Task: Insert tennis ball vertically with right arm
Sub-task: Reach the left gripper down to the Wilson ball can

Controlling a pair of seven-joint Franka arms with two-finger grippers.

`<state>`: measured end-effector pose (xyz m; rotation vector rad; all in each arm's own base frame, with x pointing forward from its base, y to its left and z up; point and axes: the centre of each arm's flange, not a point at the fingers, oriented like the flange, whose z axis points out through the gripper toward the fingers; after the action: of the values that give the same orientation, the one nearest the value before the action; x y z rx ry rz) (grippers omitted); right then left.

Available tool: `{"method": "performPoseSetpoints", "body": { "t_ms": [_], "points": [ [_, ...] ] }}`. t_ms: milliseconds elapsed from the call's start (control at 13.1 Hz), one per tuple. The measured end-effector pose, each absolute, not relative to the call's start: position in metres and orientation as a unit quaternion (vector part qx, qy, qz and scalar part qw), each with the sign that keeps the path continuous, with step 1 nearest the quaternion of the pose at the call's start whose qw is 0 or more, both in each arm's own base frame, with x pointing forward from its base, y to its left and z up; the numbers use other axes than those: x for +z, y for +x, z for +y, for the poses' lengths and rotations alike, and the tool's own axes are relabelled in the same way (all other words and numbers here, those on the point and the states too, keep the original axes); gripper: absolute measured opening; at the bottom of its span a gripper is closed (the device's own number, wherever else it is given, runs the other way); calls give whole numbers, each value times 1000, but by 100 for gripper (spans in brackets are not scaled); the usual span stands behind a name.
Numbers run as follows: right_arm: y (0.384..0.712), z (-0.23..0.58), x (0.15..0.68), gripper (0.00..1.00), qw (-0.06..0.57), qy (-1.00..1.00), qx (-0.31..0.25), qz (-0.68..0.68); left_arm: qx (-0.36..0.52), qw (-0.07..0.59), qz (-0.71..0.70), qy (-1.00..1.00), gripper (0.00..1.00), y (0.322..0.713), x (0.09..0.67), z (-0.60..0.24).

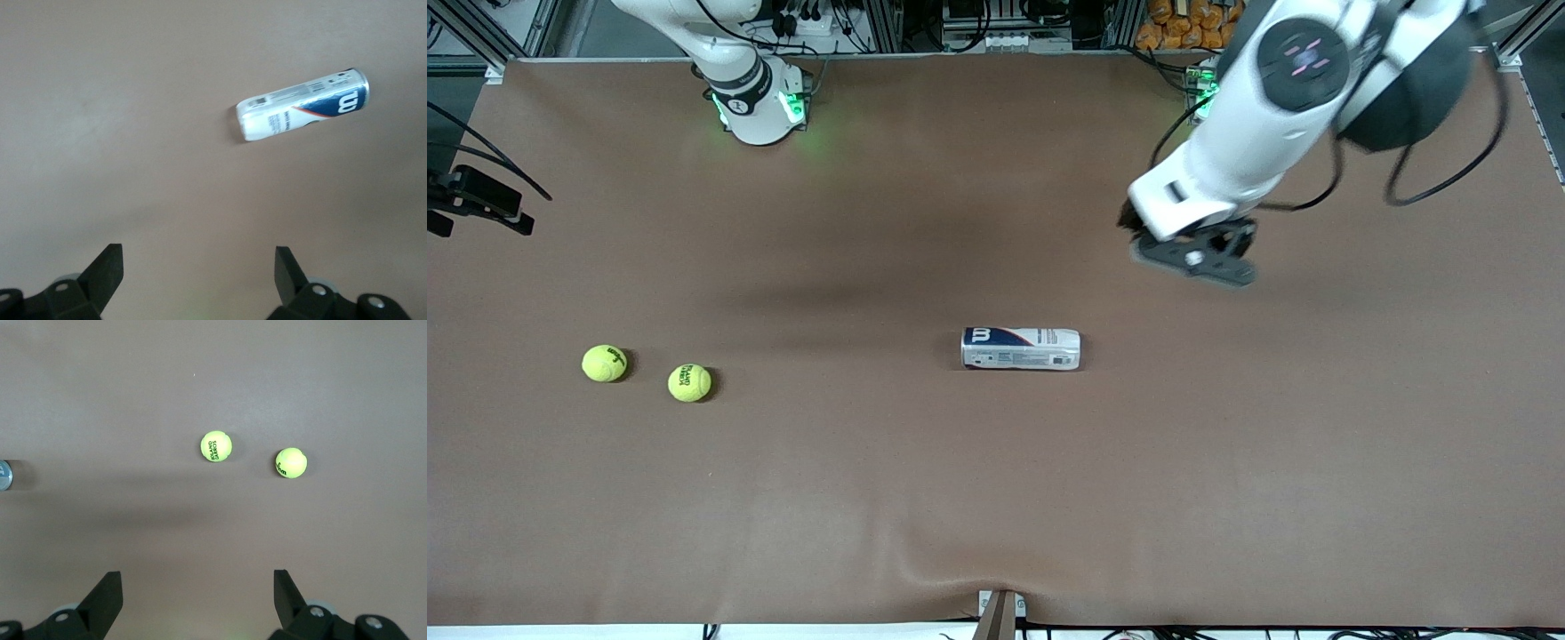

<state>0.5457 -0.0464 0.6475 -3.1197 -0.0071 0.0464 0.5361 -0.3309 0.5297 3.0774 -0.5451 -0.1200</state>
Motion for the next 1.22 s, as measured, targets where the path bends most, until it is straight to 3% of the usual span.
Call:
{"method": "performPoseSetpoints", "body": {
  "t_ms": [612,1224],
  "points": [
    [546,-46,647,100,11,-1000,15,-3,-2,-13,-299,954,100,513,436,-488],
    [546,-46,647,100,11,-1000,15,-3,19,-44,-404,913,100,483,345,-573]
  ]
}}
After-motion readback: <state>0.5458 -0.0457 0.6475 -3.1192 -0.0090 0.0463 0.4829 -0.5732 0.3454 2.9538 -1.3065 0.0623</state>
